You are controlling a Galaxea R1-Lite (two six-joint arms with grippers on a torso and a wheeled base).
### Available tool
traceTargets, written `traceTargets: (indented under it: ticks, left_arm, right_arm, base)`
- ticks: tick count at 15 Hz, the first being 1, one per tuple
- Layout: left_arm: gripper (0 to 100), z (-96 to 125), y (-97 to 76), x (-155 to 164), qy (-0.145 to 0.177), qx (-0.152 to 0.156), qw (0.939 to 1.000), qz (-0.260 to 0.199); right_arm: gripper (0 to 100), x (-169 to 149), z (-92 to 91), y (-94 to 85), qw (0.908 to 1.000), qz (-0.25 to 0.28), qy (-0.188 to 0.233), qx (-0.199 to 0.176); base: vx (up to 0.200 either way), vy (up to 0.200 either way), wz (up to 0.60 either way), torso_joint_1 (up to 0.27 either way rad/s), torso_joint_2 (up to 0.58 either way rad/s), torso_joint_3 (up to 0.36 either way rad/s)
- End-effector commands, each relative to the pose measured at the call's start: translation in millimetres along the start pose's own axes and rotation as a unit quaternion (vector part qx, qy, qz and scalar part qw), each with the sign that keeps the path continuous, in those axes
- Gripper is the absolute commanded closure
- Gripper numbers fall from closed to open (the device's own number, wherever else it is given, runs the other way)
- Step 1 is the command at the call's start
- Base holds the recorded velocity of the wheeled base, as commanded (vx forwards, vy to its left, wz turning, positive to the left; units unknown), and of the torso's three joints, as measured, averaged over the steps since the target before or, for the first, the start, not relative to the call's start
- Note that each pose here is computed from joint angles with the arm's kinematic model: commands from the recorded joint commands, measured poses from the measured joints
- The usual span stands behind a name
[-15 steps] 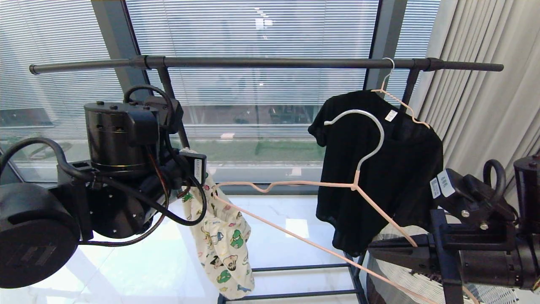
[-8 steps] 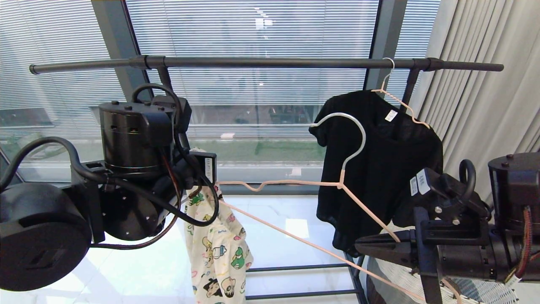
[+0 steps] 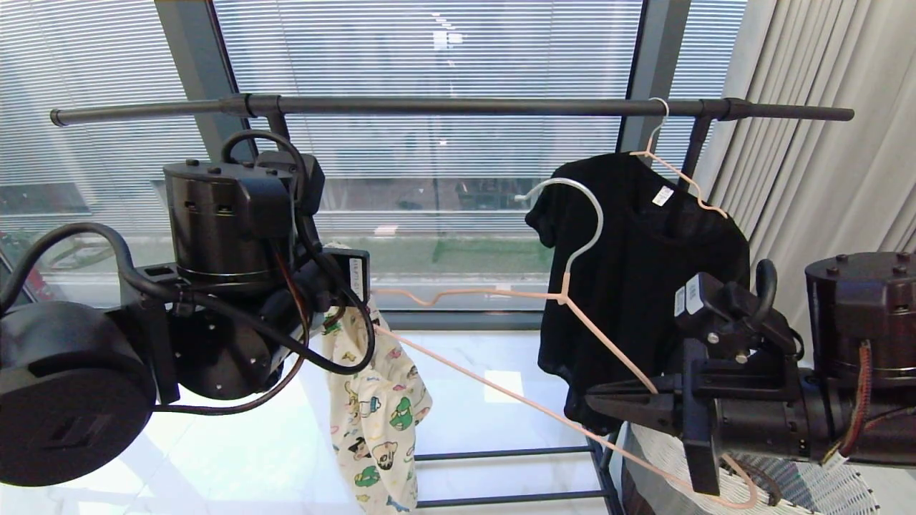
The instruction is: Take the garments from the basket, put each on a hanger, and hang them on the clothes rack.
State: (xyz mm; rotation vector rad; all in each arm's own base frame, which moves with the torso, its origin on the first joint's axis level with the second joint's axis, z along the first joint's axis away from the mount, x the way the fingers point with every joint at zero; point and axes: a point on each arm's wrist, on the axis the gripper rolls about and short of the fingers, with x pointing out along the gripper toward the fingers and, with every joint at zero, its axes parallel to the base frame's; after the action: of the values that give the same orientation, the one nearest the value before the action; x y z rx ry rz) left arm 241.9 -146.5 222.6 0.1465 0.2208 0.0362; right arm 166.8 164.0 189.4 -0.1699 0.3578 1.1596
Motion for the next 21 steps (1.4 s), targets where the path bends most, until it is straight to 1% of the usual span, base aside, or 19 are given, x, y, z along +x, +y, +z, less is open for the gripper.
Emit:
traceTargets:
  ticks: [1,3,5,6,9,11,13,15,17,21]
  left_arm:
    - [100,4.9,-0.8,-1.6,-0.008,-0.005,1.0000,-0.002]
    - [100,7.3,-2.4,-1.6,-0.011,-0.007,0.9999,-0.005]
    - [100,7.6,-6.6,-1.2,-0.011,-0.017,0.9997,-0.010]
    - [100,6.9,-8.9,-1.7,-0.010,-0.015,0.9997,-0.014]
    - [100,7.6,-17.9,-8.8,-0.014,-0.014,0.9993,-0.033]
    - [100,9.5,-25.6,-15.5,-0.019,-0.013,0.9985,-0.050]
    - [100,14.0,-36.4,-24.9,-0.027,-0.033,0.9964,-0.073]
    - [100,16.4,-44.8,-31.7,-0.033,-0.035,0.9947,-0.091]
    - [100,19.7,-49.3,-36.4,-0.038,-0.037,0.9934,-0.102]
    - [100,19.6,-53.9,-41.8,-0.040,-0.035,0.9921,-0.114]
  right_arm:
    - [100,13.7,0.2,1.3,0.9998,-0.002,-0.004,0.017]
    - [100,22.6,2.5,7.3,0.9994,-0.008,-0.015,0.031]
    - [100,26.8,3.5,13.3,0.9992,-0.001,-0.017,0.035]
    - [100,28.0,2.6,14.6,0.9993,0.002,-0.015,0.035]
    - [100,32.4,2.1,13.5,0.9993,0.001,-0.011,0.036]
    - [100,41.4,3.5,9.9,0.9990,-0.011,-0.016,0.041]
    - [100,56.7,7.1,10.2,0.9979,-0.020,-0.034,0.051]
    - [100,67.5,11.9,13.9,0.9972,-0.021,-0.040,0.060]
    - [100,74.5,15.1,16.0,0.9972,-0.016,-0.041,0.060]
    - [100,81.2,18.5,14.5,0.9971,-0.017,-0.044,0.060]
  base:
    - [0.000,0.000,0.00,0.000,0.00,0.000]
    - [0.000,0.000,0.00,0.000,0.00,0.000]
    - [0.000,0.000,0.00,0.000,0.00,0.000]
    - [0.000,0.000,0.00,0.000,0.00,0.000]
    - [0.000,0.000,0.00,0.000,0.00,0.000]
    - [0.000,0.000,0.00,0.000,0.00,0.000]
    - [0.000,0.000,0.00,0.000,0.00,0.000]
    - [0.000,0.000,0.00,0.000,0.00,0.000]
    - [0.000,0.000,0.00,0.000,0.00,0.000]
    - [0.000,0.000,0.00,0.000,0.00,0.000]
